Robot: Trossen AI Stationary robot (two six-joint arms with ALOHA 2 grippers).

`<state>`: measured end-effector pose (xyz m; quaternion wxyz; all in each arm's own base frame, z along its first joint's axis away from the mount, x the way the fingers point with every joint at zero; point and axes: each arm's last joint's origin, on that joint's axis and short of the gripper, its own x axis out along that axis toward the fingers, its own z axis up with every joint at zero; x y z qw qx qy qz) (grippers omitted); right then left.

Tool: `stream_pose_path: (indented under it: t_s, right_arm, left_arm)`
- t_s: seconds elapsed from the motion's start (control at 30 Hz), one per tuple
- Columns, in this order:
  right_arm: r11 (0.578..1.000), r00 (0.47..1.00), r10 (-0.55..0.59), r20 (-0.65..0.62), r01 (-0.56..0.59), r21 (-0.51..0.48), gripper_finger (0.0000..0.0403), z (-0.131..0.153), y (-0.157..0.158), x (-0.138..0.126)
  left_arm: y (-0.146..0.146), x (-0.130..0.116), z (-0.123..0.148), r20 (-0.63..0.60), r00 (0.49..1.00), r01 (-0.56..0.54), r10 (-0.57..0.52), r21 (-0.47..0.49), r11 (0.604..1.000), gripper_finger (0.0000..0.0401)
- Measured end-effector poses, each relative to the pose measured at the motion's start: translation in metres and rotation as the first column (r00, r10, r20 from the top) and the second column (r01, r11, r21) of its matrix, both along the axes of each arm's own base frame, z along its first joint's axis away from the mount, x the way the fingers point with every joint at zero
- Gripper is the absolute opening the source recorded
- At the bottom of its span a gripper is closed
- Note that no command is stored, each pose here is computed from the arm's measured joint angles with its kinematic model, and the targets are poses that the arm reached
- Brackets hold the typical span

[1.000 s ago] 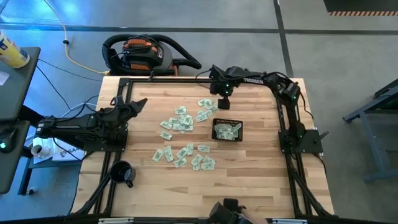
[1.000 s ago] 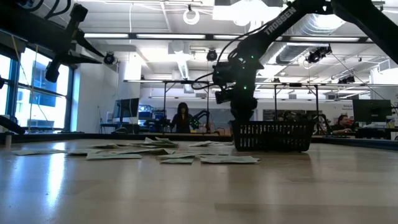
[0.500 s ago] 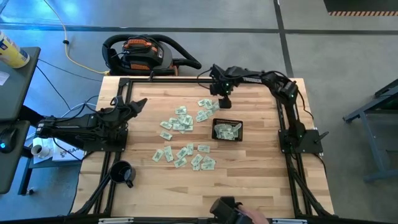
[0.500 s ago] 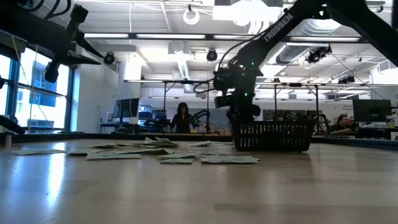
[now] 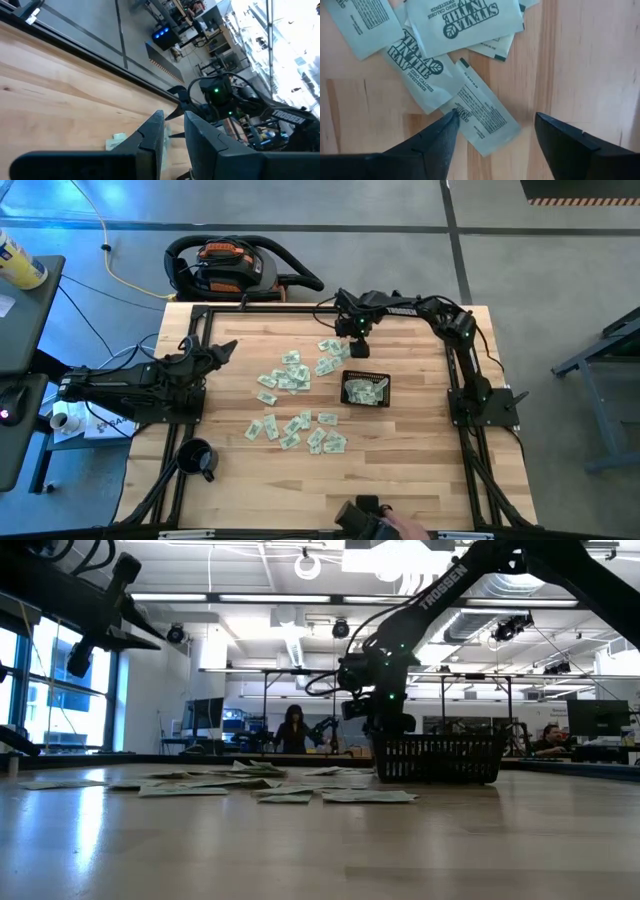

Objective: Pick and place Stevia / Truvia into bins
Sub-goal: Put the green stevia packet into the black bin

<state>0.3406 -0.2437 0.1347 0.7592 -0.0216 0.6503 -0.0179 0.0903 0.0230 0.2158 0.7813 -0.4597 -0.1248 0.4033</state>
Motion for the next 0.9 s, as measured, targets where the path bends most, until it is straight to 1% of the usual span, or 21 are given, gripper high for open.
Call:
stream_pose_path:
  t_s: [0.13,0.27,0.43,0.57,0.6,0.67,0.73,0.8,0.9]
  right_arm:
    - [1.000,1.000,-0.020,-0.010,0.020,0.004,0.0218,-0.001,-0.005,-0.005]
    - [0.996,0.997,-0.067,-0.023,0.069,0.060,0.0166,-0.002,-0.009,-0.013]
    - [0.976,0.979,-0.193,-0.067,0.199,0.092,0.0098,-0.001,-0.011,-0.019]
    - [0.946,0.953,-0.275,-0.125,0.292,0.141,0.0026,0.007,-0.007,-0.019]
    - [0.942,0.950,-0.284,-0.129,0.301,0.148,0.0014,0.011,-0.004,-0.016]
    - [0.938,0.946,-0.302,-0.117,0.317,0.142,0.0010,0.026,0.003,-0.011]
    - [0.938,0.947,-0.316,-0.055,0.320,0.135,0.0014,0.051,0.012,-0.003]
    - [0.937,0.947,-0.320,-0.017,0.318,0.146,0.0007,0.076,0.026,0.001]
    - [0.940,0.954,-0.297,-0.045,0.300,0.160,0.0005,0.101,0.056,0.001]
  left_arm:
    - [0.000,0.000,-0.001,-0.007,1.000,0.000,0.000,0.000,1.000,0.0111]
    - [0.000,0.000,-0.001,-0.008,1.000,0.000,0.000,0.000,1.000,0.0111]
    - [0.000,0.000,-0.001,-0.019,1.000,0.001,-0.001,0.002,1.000,0.0111]
    - [0.000,0.000,-0.001,-0.035,0.999,0.012,-0.012,0.015,1.000,0.0111]
    - [0.000,0.000,-0.001,-0.034,0.999,0.012,-0.012,0.015,1.000,0.0111]
    - [0.000,0.000,-0.001,-0.035,0.999,0.013,-0.012,0.015,1.000,0.0111]
    - [0.000,0.000,-0.001,-0.039,0.999,0.014,-0.013,0.019,1.000,0.0111]
    - [0.000,0.000,-0.001,-0.054,0.998,0.031,-0.030,0.029,0.999,0.0111]
    - [-0.001,0.001,-0.001,-0.074,0.995,0.070,-0.067,0.037,0.997,0.0111]
